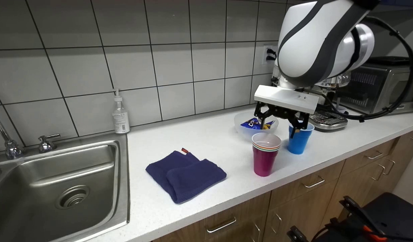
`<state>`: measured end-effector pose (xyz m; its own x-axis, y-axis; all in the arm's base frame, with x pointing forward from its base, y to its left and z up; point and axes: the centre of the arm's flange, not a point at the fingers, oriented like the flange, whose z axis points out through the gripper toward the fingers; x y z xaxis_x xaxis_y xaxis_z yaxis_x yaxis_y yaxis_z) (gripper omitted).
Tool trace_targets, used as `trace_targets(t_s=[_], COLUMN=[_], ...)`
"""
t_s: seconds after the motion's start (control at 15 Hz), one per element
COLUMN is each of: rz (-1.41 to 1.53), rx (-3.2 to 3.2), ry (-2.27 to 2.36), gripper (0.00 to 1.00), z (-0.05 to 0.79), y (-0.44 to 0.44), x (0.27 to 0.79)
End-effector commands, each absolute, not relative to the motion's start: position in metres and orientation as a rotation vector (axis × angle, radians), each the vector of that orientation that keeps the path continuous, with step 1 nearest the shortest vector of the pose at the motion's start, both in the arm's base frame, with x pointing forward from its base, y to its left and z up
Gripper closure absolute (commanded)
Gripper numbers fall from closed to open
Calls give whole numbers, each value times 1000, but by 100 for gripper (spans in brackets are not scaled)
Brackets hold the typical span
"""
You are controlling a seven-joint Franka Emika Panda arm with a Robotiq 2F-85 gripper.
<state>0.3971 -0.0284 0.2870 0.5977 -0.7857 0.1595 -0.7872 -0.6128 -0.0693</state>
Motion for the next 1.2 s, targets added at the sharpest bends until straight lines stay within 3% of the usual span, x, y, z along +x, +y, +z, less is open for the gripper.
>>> trace_targets(t_s=[0.0, 1.13], rz=[303, 334], rx=[2753, 2633], ry=[-1424, -1555], gripper=[0, 0], z=[300, 302], y=[-35, -138], x=[383, 401])
